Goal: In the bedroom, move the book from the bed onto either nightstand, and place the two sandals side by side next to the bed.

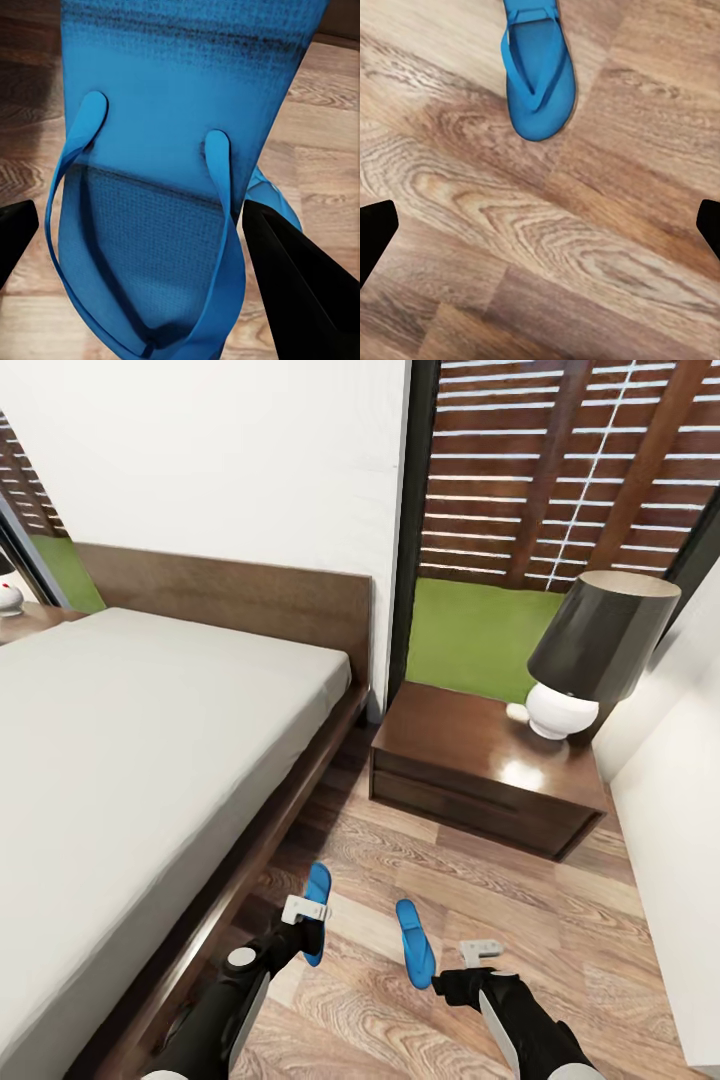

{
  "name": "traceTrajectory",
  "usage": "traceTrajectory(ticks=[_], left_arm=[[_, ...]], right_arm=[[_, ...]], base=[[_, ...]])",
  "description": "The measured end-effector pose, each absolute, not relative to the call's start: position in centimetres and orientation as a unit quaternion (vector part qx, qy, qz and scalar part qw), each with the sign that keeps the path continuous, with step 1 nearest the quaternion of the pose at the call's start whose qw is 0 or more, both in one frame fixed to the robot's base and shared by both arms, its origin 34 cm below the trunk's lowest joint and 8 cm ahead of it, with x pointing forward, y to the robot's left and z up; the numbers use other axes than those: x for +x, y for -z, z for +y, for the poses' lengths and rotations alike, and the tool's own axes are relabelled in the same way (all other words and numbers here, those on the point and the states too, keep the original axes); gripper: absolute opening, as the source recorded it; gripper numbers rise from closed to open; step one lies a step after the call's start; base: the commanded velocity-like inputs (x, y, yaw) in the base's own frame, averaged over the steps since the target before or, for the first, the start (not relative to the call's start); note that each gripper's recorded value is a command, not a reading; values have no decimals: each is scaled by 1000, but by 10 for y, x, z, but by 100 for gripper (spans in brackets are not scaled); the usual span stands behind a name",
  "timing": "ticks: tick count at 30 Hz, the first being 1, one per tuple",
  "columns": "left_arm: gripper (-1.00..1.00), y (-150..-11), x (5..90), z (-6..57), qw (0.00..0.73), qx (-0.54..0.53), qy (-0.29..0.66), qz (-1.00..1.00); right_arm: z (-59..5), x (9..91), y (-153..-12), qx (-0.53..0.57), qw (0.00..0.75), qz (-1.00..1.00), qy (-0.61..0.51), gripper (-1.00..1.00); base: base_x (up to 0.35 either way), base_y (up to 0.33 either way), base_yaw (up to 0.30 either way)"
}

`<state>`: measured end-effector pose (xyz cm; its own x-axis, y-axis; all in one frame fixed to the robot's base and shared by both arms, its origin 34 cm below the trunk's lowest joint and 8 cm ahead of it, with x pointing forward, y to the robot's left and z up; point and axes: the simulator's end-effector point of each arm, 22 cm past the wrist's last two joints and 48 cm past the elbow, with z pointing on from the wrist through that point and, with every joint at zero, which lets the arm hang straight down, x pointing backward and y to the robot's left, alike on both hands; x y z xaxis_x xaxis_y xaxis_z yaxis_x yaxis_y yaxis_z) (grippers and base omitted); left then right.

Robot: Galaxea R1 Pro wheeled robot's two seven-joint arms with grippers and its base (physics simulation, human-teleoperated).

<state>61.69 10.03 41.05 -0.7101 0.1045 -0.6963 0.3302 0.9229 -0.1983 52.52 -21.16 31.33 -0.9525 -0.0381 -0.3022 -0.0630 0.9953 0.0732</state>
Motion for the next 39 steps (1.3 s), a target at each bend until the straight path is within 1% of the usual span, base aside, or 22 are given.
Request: traceTrajectory(ticks=[14, 27, 34, 39], left_arm=[[-100, -381, 611, 99, 362, 119, 157, 911], [-100, -388, 619, 102, 376, 118, 154, 906], [-100, -419, 645, 104, 431, 101, 159, 883], [-100, -424, 649, 105, 439, 93, 163, 879]], right_arm=[[-210, 519, -284, -27, 152, 987, -42, 100], [-209, 519, -284, -27, 152, 987, -42, 100], [-209, 519, -284, -27, 152, 987, -42, 100], [-209, 519, -284, -27, 152, 987, -42, 100]], base=[[0, 0, 0], [0, 0, 0], [0, 0, 0], [0, 0, 0]])
